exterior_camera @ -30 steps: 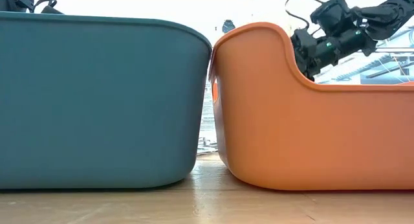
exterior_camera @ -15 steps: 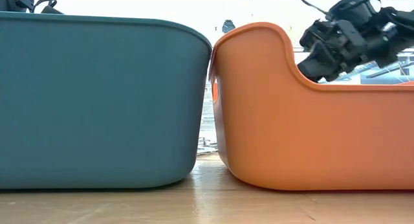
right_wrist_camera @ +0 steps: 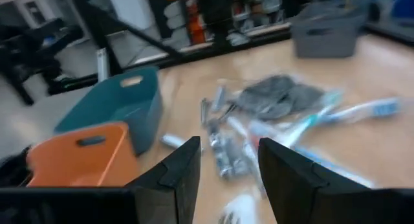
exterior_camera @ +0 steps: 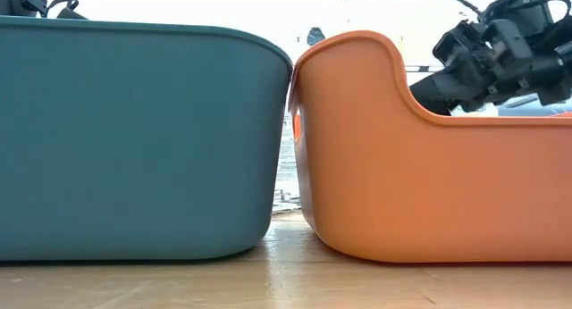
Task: Pick & Place Travel size toiletries
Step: Put the white cotton pack into the white bin
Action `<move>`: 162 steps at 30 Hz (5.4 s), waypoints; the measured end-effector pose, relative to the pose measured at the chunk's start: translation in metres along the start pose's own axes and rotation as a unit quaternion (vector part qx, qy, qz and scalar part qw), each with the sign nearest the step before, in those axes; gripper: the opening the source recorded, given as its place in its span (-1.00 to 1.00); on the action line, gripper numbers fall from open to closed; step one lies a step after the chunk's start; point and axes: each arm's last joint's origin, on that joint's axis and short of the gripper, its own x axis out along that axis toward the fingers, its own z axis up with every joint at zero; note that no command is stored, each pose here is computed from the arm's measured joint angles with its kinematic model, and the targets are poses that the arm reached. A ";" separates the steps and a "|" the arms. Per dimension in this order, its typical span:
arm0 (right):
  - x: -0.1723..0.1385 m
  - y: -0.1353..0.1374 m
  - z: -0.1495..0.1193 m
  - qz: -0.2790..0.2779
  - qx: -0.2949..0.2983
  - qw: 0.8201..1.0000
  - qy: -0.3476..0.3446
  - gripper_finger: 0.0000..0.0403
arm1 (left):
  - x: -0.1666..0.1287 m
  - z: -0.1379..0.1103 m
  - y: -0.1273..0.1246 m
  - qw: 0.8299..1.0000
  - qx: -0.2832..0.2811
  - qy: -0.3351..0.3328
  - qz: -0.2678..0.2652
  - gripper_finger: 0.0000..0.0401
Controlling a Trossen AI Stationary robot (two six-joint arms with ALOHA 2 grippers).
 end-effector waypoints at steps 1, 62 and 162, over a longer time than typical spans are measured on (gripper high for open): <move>0.003 0.003 0.006 0.003 -0.003 1.000 -0.006 -0.29 | 0.000 0.000 0.000 1.000 0.000 0.000 0.000 0.40; 0.085 0.022 -0.009 -0.128 -0.086 0.904 0.399 -0.42 | 0.000 0.000 0.000 1.000 0.000 0.000 0.000 0.40; 0.045 0.011 0.009 -0.177 -0.107 0.969 0.134 -1.00 | 0.000 0.000 0.000 1.000 0.000 0.000 0.000 0.40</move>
